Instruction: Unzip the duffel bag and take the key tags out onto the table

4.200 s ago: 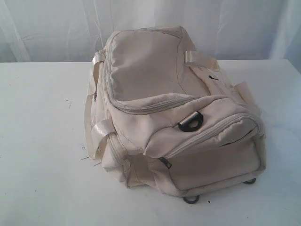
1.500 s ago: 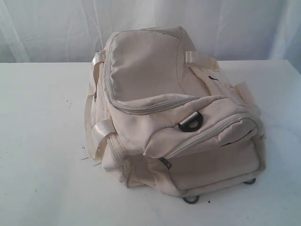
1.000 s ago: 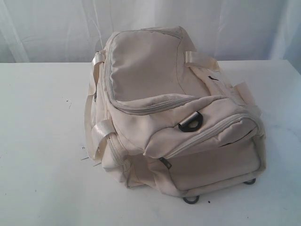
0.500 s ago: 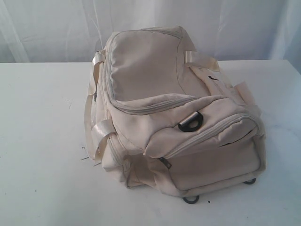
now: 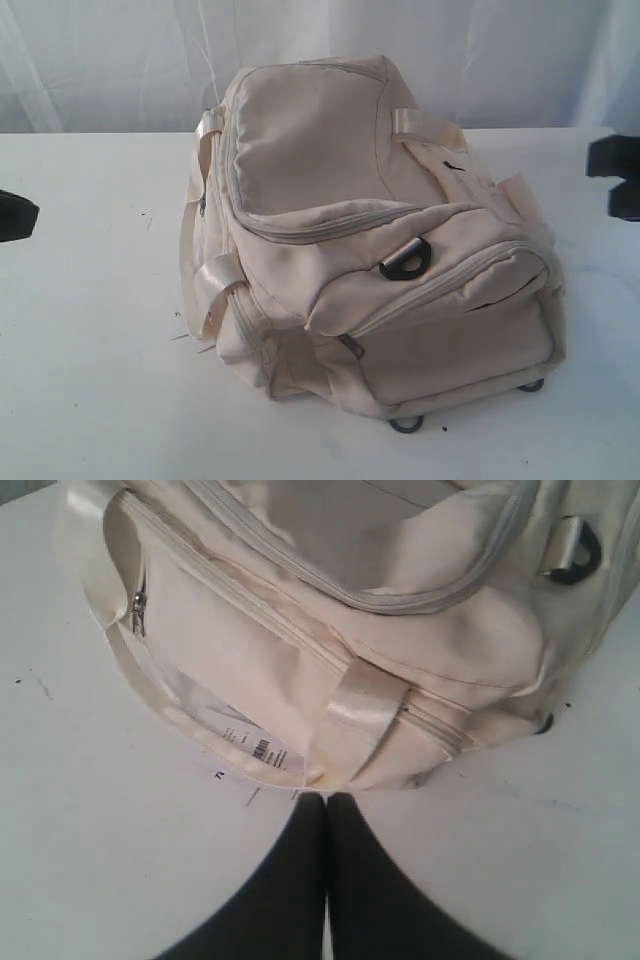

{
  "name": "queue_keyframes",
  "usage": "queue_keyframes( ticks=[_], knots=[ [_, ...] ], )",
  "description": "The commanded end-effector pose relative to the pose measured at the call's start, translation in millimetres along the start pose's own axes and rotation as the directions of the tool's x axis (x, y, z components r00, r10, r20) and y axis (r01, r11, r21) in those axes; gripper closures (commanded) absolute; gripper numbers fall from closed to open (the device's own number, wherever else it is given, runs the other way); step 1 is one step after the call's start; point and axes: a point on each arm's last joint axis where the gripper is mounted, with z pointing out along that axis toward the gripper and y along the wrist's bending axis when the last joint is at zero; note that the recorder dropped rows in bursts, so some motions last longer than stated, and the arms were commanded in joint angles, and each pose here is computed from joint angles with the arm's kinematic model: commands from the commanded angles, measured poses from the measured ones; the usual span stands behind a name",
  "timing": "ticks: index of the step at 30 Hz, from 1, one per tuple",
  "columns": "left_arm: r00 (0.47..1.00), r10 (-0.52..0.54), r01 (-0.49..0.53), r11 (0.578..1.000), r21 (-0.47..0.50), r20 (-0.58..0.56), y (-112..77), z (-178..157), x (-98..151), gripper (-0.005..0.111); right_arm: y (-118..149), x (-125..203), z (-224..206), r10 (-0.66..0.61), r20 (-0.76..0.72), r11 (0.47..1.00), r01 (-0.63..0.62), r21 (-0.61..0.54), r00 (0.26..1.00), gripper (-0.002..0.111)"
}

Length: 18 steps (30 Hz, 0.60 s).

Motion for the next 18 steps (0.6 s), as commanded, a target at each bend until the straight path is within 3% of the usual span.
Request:
queue_keyframes(
  ticks=[1, 8, 11, 18],
  knots=[
    [1.000, 0.014, -0.014, 0.998, 0.058, -0.010, -5.9, -1.0, 0.0, 0.107, 12.8, -18.0, 28.1, -0.016, -0.082, 0.991, 0.005, -0.136, 0.997, 0.092],
    [1.000, 0.018, -0.016, 0.994, 0.104, -0.014, -11.0, -0.2, -0.1, 0.107, 17.0, -13.7, 75.5, -0.024, -0.284, 0.969, -0.047, -0.242, 0.958, 0.047],
    [0.998, 0.056, -0.054, 0.991, 0.125, -0.011, -14.3, 0.9, -0.7, 0.107, 14.7, -6.5, 93.0, -0.022, -0.381, 0.967, -0.078, -0.245, 0.924, 0.042],
    [0.995, 0.096, -0.094, 0.984, 0.153, -0.008, -19.3, 2.0, -0.5, 0.107, 8.8, 4.7, 133.2, 0.040, -0.505, 0.959, -0.175, -0.222, 0.862, 0.042]
  ],
)
